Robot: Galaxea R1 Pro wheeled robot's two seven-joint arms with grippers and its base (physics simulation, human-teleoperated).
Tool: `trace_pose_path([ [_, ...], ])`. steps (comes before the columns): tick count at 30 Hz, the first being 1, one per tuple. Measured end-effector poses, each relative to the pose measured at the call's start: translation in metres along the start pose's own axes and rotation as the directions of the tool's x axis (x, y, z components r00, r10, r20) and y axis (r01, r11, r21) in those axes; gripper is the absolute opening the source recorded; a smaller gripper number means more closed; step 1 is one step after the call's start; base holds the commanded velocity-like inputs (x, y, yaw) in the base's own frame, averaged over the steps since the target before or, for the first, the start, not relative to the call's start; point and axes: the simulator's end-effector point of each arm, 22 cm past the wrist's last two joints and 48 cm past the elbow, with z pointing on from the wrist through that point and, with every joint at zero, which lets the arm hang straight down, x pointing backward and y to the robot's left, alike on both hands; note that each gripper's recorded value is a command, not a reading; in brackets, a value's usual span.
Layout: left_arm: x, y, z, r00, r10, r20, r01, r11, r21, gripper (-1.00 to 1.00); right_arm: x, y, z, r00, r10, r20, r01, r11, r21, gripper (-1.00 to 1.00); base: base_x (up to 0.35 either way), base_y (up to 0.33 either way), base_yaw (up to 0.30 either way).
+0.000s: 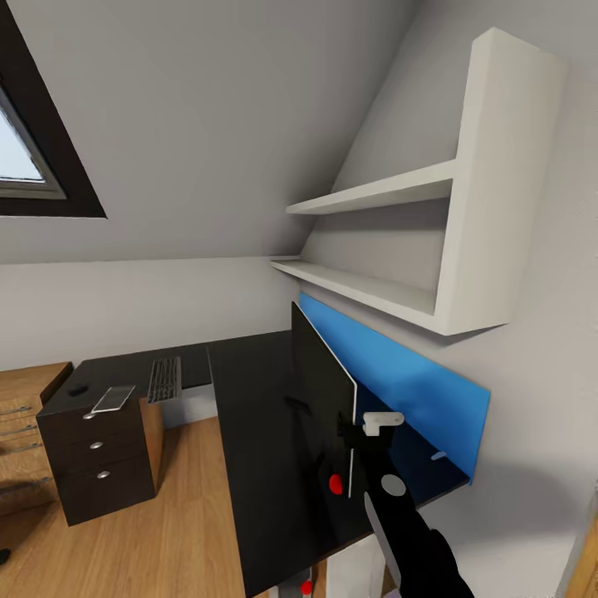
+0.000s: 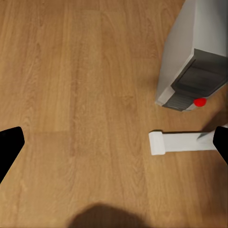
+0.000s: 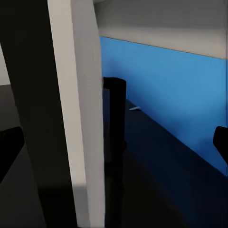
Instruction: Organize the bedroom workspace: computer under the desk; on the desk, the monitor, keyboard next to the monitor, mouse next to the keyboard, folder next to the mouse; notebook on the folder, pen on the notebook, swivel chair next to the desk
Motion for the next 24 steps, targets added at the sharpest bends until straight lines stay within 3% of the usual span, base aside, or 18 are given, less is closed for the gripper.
trace_pose_path([
  [24, 0.0002, -0.0001, -0.0001, 1.0, 0.0, 0.0, 0.0, 1.0, 0.0, 1.0, 0.0009, 0.0007, 0.0, 1.0, -0.001, -0.002, 0.001, 1.0, -0.002, 1.0, 0.0, 0.0, -0.01],
])
